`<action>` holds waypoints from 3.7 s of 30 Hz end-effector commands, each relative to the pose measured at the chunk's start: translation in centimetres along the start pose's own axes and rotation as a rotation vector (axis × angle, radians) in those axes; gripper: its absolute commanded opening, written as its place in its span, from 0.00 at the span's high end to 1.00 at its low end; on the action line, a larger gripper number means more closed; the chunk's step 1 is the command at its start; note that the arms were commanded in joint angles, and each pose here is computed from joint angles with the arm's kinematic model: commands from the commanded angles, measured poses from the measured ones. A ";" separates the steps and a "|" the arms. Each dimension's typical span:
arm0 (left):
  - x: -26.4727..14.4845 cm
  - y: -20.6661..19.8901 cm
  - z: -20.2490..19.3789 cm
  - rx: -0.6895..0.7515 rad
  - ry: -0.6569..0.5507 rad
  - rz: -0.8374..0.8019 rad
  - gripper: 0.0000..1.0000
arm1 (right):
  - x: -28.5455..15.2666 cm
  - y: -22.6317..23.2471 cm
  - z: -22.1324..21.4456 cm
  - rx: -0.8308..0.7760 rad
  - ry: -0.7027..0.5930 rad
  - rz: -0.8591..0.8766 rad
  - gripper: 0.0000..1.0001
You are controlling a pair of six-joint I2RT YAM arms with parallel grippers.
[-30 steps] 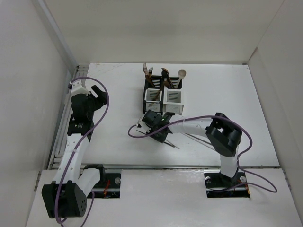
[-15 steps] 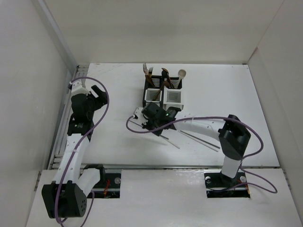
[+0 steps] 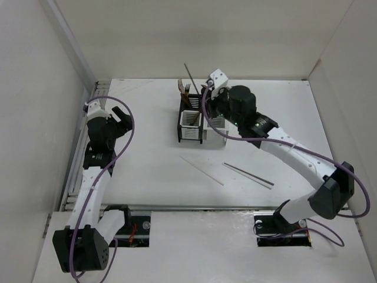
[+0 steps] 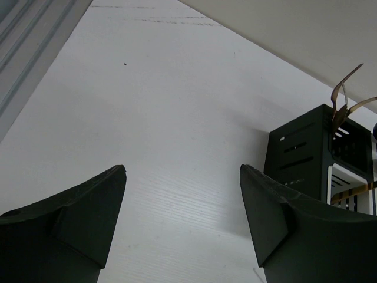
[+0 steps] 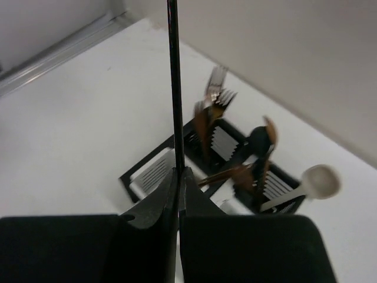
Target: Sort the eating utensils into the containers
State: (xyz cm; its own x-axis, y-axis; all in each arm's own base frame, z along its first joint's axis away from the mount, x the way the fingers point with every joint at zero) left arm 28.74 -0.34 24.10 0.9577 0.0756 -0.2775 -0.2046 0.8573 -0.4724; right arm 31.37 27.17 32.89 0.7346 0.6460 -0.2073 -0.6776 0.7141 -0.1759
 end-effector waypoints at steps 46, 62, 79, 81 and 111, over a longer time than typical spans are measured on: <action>1.0 0.6 2.5 -0.021 -0.029 0.010 0.26 | -2.1 -2.6 -6.1 -0.105 0.000 -0.086 0.45; 0.1 0.3 1.3 -0.012 -0.038 -0.021 0.24 | -4.2 11.8 -21.2 -0.138 0.818 0.282 0.43; -1.4 0.9 1.3 -0.004 -0.050 0.017 0.23 | -3.0 13.3 -26.8 -0.089 1.064 0.272 0.64; -1.5 0.8 1.6 0.005 -0.052 0.016 0.23 | -3.1 13.7 -27.1 -0.068 1.036 0.300 0.69; -0.8 0.6 1.9 0.040 -0.086 -0.002 0.23 | -0.4 1.3 -1.2 -0.011 -0.053 -0.059 1.00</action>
State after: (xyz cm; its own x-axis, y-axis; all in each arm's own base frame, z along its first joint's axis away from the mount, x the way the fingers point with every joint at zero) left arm 27.77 0.97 24.56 0.9548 0.1125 -0.2750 -0.2313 0.8626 -0.4499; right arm 26.01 29.37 28.44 0.6536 0.6621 -0.3668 -0.7459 0.6455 -0.1640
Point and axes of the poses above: each gripper's point midway between its finger pads, its own x axis out along the fingers, its own y axis along the line the jaws close on, z = x × y, the point moved 6 cm from there along -x, back along the fingers, and after that the axes turned 5 degrees about -x, right-handed, at the moved point
